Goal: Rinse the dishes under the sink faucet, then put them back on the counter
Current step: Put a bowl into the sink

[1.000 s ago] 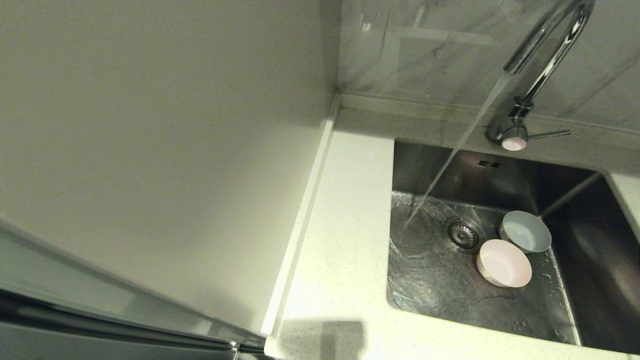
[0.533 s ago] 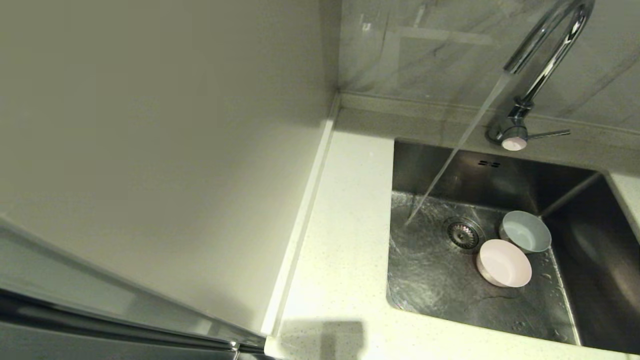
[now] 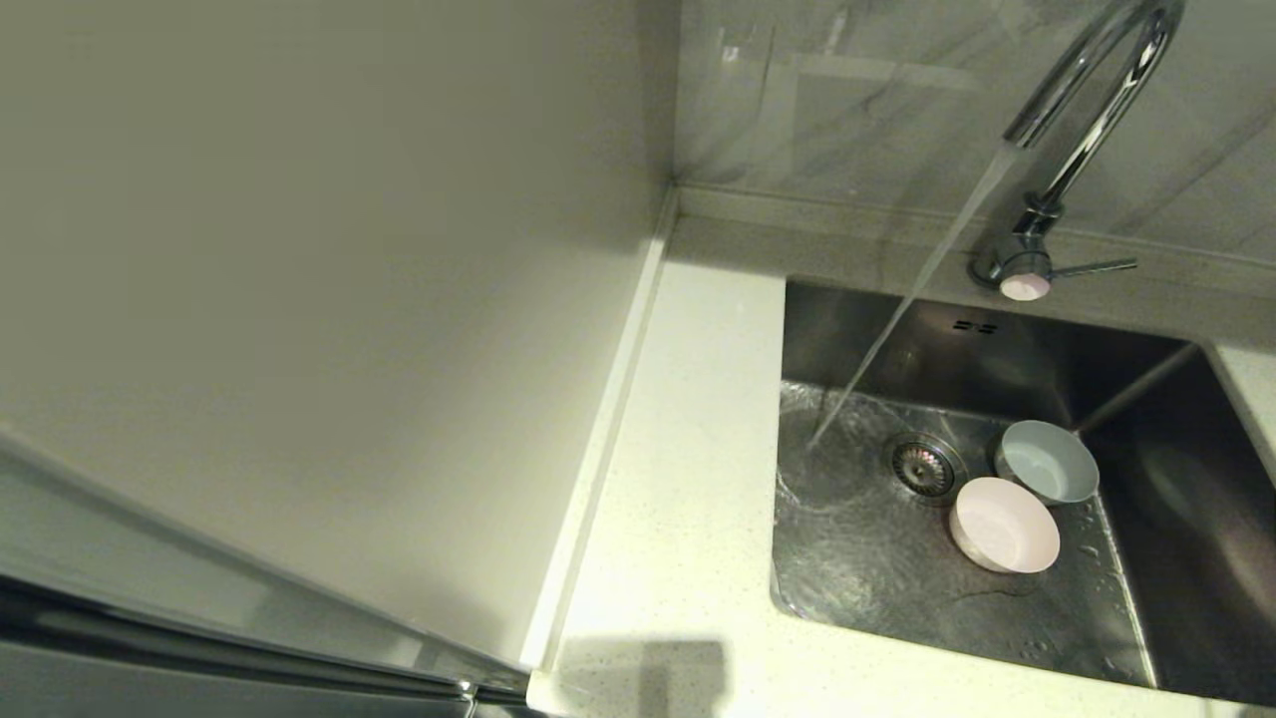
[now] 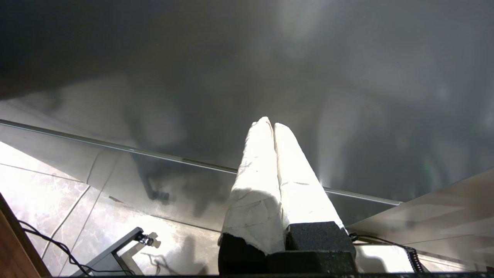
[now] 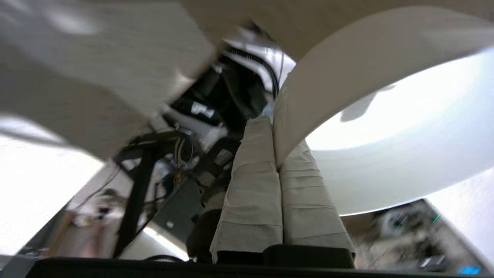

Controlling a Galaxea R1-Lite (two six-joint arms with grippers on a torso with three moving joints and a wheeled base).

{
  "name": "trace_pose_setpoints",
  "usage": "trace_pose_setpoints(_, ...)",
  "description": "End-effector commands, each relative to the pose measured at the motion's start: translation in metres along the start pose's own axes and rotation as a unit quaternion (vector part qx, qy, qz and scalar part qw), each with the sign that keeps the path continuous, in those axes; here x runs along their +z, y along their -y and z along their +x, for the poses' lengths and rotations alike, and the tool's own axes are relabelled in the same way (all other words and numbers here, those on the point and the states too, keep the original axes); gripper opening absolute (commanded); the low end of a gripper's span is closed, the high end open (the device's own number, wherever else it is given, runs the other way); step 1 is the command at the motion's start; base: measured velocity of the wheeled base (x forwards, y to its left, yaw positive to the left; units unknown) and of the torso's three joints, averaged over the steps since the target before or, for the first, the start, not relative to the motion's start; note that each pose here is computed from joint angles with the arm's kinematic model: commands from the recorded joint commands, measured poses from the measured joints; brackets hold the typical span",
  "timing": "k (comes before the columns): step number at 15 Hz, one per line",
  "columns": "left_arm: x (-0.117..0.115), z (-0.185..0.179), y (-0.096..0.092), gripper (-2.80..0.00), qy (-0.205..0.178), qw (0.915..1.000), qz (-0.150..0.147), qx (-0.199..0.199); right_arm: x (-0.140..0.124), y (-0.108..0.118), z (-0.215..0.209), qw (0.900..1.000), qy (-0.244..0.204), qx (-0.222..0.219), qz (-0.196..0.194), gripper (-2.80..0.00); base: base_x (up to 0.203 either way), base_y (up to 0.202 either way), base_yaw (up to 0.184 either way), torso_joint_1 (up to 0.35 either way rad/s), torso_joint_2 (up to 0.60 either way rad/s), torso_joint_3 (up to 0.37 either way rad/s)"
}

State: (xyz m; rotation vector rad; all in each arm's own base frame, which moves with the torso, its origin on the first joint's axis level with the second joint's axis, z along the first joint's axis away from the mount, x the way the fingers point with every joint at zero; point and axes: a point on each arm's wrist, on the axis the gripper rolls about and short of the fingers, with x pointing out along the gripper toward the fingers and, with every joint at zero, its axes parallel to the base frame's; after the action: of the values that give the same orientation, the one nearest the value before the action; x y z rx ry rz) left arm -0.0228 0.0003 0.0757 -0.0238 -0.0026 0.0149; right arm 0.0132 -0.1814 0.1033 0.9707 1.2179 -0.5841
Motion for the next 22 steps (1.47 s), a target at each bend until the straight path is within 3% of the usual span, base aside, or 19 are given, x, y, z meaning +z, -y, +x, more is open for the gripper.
trace_pose_setpoints(1,0.0,0.0,0.0,-2.8,0.002,1.0,0.0,0.0,-0.003,-0.023,-0.015,0.997,0.044,-0.011,-0.055,-2.8,0.0,0.0,0.0,0.0,0.0,0.0)
trace_pose_setpoints(4,0.0,0.0,0.0,-2.8,0.002,1.0,0.0,0.0,0.002,-0.061,-0.026,0.984,0.079,-0.003,-0.163,-2.8,0.0,0.0,0.0,0.0,0.0,0.0)
trace_pose_setpoints(7,0.0,0.0,0.0,-2.8,0.002,1.0,0.0,0.0,0.016,-0.098,-0.039,0.96,0.109,0.003,-0.258,-2.8,0.0,0.0,0.0,0.0,0.0,0.0)
trace_pose_setpoints(10,0.0,0.0,0.0,-2.8,0.002,1.0,0.0,0.0,0.044,-0.15,-0.06,0.937,0.156,0.007,-0.314,-2.8,0.0,0.0,0.0,0.0,0.0,0.0)
trace_pose_setpoints(13,0.0,0.0,0.0,-2.8,0.002,1.0,0.0,0.0,0.062,-0.219,-0.061,0.944,0.193,-0.004,-0.267,-2.8,0.0,0.0,0.0,0.0,0.0,0.0)
trace_pose_setpoints(16,0.0,0.0,0.0,-2.8,0.002,1.0,0.0,0.0,0.053,-0.279,-0.04,0.951,0.221,-0.054,-0.21,-2.8,0.0,0.0,0.0,0.0,0.0,0.0)
trace_pose_setpoints(18,0.0,0.0,0.0,-2.8,0.002,1.0,0.0,0.0,0.043,-0.306,-0.023,0.942,0.258,-0.11,-0.186,-2.8,0.0,0.0,0.0,0.0,0.0,0.0)
trace_pose_setpoints(22,0.0,0.0,0.0,-2.8,0.002,1.0,0.0,0.0,0.043,-0.327,-0.005,0.94,0.252,-0.121,-0.197,-2.8,0.0,0.0,0.0,0.0,0.0,0.0)
